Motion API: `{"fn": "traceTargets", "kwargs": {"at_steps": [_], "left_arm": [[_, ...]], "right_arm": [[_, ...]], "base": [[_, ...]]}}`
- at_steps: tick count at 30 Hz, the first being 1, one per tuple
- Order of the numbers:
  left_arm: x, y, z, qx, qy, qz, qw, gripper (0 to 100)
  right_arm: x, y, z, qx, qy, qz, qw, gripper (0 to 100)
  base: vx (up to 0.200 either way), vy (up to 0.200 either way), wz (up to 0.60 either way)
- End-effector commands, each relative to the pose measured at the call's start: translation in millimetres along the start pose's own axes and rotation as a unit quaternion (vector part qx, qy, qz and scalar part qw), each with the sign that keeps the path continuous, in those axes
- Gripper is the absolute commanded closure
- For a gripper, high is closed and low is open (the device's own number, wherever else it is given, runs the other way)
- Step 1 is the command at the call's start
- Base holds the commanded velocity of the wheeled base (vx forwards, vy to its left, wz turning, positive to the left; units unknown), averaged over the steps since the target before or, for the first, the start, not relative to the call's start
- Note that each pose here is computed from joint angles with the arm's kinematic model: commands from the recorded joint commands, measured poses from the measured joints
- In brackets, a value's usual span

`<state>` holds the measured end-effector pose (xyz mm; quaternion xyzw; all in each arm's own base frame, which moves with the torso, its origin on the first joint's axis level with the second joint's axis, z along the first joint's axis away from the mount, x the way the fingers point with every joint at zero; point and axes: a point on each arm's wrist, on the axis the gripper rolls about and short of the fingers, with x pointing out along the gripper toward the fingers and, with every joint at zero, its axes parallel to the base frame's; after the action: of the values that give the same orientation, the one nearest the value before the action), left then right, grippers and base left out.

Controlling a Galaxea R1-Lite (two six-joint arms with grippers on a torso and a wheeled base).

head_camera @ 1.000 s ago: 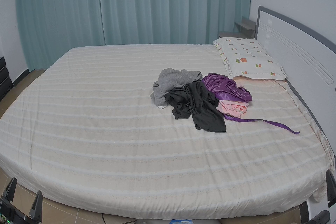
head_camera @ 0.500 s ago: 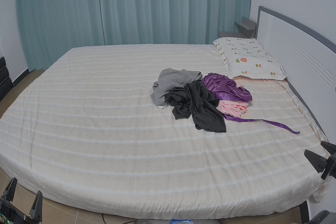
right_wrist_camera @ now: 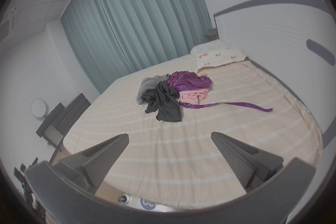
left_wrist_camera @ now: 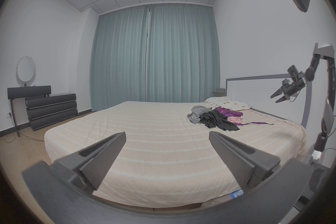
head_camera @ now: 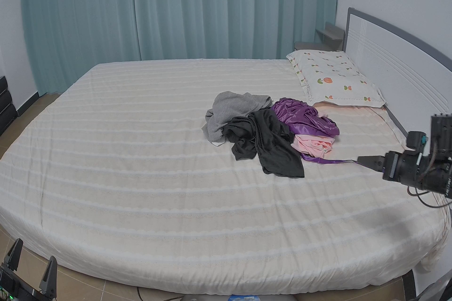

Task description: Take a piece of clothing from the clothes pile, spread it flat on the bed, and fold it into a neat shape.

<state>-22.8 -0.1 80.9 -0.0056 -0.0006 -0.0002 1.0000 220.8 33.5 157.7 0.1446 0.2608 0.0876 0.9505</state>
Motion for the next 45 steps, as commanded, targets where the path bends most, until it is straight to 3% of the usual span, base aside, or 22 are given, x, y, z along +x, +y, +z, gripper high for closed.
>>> {"fn": "traceTargets", "kwargs": {"at_steps": [1,11,18,42,43,45], "left_arm": [[0.2,0.1,-5.2,0.000,0.001,0.000,1.0000,0],[0.2,0.1,-5.2,0.000,0.001,0.000,1.0000,0],[0.2,0.0,-5.2,-0.001,0.001,0.001,1.0000,0],[0.2,0.1,-5.2,0.000,0.001,0.000,1.0000,0],[0.2,0.1,-5.2,0.000,0.001,0.000,1.0000,0],[0.2,0.1,-5.2,0.000,0.001,0.000,1.0000,0]], "right_arm": [[210.2,-13.6,-14.7,0.071,0.062,-0.015,0.9954,0],[291.4,-16.1,-34.8,0.062,0.054,-0.027,0.9962,0],[324.3,-18.8,-47.2,0.061,0.059,-0.028,0.9960,0],[365.0,-5.0,-56.4,0.051,0.048,-0.008,0.9975,0],[365.3,-5.2,-57.0,0.051,0.050,-0.007,0.9974,100],[365.5,-4.0,-56.2,0.052,0.047,-0.006,0.9975,100]], "base": [[0.000,0.000,0.00],[0.000,0.000,0.00],[0.000,0.000,0.00],[0.000,0.000,0.00],[0.000,0.000,0.00],[0.000,0.000,0.00]]}}
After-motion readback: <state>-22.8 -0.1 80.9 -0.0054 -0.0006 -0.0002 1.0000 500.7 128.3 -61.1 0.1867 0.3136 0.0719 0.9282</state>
